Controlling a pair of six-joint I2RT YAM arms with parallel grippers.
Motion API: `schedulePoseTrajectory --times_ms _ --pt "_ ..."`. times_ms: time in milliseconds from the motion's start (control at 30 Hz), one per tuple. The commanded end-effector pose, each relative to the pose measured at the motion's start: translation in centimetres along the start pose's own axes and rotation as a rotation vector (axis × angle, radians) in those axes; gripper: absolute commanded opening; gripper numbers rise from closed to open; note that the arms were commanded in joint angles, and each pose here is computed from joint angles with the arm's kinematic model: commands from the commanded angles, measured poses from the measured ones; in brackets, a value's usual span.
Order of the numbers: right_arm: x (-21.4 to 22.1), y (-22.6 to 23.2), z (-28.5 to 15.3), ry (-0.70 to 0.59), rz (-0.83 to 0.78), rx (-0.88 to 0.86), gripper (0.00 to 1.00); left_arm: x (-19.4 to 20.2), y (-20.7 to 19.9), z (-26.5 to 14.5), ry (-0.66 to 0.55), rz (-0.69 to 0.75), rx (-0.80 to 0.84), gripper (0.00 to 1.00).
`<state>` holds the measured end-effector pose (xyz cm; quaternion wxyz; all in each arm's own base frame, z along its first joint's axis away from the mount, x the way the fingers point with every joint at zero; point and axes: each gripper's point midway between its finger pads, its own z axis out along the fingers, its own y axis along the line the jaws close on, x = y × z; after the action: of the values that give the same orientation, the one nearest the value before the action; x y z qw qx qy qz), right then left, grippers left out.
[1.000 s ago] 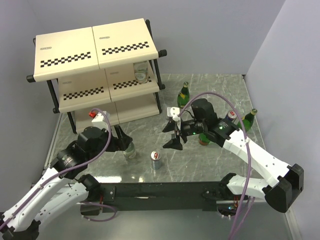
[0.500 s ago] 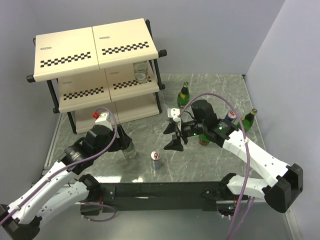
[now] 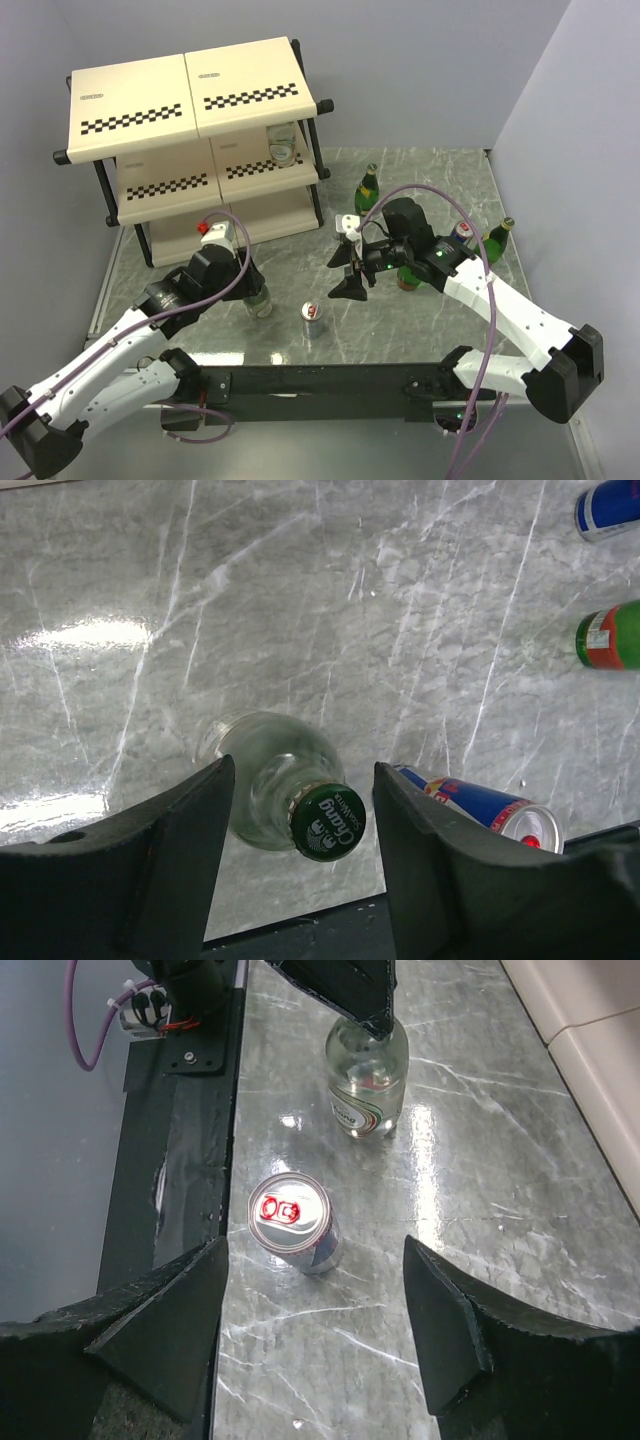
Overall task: Place and organize the beverage onto the shelf
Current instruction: Pick up the drink from the center of the board.
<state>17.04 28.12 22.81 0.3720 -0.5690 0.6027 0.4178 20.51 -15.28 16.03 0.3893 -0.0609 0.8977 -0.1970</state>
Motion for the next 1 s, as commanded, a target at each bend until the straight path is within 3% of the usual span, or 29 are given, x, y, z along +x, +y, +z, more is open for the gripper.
schedulePoseTrajectory --times_ms 0,200,400,600,733,867,967 --pt "0.1 0.0 0.0 -0.009 0.004 -0.013 0.77 -1.4 -0.8 -0.2 -0.05 0.01 0.012 0.63" --pt "0.2 0.0 0.1 -0.008 0.017 -0.023 0.76 -0.9 -1.0 -0.4 -0.026 0.028 0.019 0.63" --pt "0.4 0.0 0.1 -0.005 0.021 -0.033 0.76 -0.9 -0.5 -1.9 -0.062 -0.004 0.033 0.99" --pt "0.6 0.0 0.3 -0.001 0.032 -0.038 0.76 0.1 -0.1 -2.5 -0.039 -0.073 0.043 1.0" --pt "1.0 0.2 2.0 -0.006 0.048 -0.082 0.76 -2.2 -0.4 -4.8 -0.135 -0.125 0.073 0.99" --pt "1.2 0.4 5.7 0.092 -0.041 -0.096 0.77 -4.5 -0.9 -7.7 -0.222 -0.132 0.126 0.99" --pt "-0.9 0.6 8.4 0.068 -0.048 -0.149 0.78 -6.0 -0.8 -9.9 -0.298 -0.15 0.166 0.99"
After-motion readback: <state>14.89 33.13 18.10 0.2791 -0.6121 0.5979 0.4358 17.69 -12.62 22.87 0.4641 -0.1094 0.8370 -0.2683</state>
